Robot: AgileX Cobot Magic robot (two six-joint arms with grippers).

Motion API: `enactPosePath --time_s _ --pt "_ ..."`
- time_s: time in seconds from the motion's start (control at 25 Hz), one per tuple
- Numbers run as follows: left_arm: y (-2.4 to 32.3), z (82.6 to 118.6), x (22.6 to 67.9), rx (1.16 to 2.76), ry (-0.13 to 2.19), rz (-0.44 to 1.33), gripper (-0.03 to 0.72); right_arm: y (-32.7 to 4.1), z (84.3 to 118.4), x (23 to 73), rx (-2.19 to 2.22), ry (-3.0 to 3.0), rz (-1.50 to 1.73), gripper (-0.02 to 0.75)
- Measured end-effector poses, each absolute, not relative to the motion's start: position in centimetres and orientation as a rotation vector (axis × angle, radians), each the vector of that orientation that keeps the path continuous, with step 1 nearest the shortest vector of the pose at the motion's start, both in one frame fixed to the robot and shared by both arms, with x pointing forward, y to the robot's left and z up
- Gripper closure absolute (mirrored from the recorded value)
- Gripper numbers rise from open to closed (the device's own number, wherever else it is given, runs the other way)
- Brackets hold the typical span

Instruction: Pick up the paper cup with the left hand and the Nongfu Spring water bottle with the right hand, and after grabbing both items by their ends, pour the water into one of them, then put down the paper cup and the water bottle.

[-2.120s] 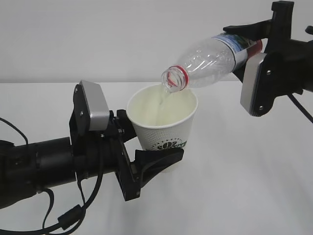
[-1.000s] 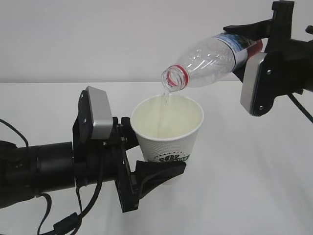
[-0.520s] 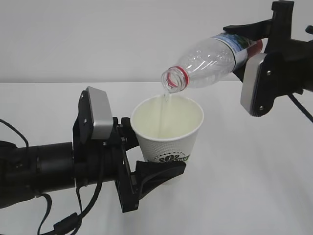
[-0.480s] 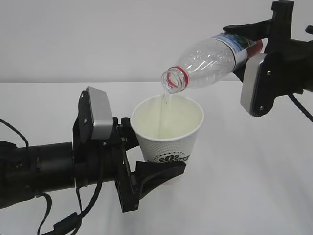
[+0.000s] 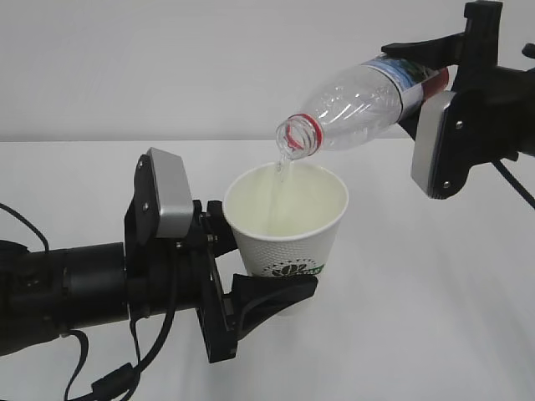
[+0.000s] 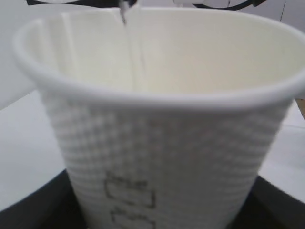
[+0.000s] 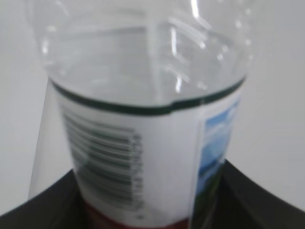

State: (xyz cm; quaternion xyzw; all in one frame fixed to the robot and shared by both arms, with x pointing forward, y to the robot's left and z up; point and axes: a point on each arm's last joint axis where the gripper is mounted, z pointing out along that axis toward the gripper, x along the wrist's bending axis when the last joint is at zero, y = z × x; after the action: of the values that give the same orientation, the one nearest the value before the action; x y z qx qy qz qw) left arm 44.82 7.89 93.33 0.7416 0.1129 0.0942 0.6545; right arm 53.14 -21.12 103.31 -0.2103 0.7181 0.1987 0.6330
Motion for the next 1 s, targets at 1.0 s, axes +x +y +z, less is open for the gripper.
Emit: enactPosePath --time_s 1.0 --pt "7.88 93.42 44.8 1.676 0.234 0.229 0.155 -21.09 103.35 53.13 -0.486 1.636 0.453 0.29"
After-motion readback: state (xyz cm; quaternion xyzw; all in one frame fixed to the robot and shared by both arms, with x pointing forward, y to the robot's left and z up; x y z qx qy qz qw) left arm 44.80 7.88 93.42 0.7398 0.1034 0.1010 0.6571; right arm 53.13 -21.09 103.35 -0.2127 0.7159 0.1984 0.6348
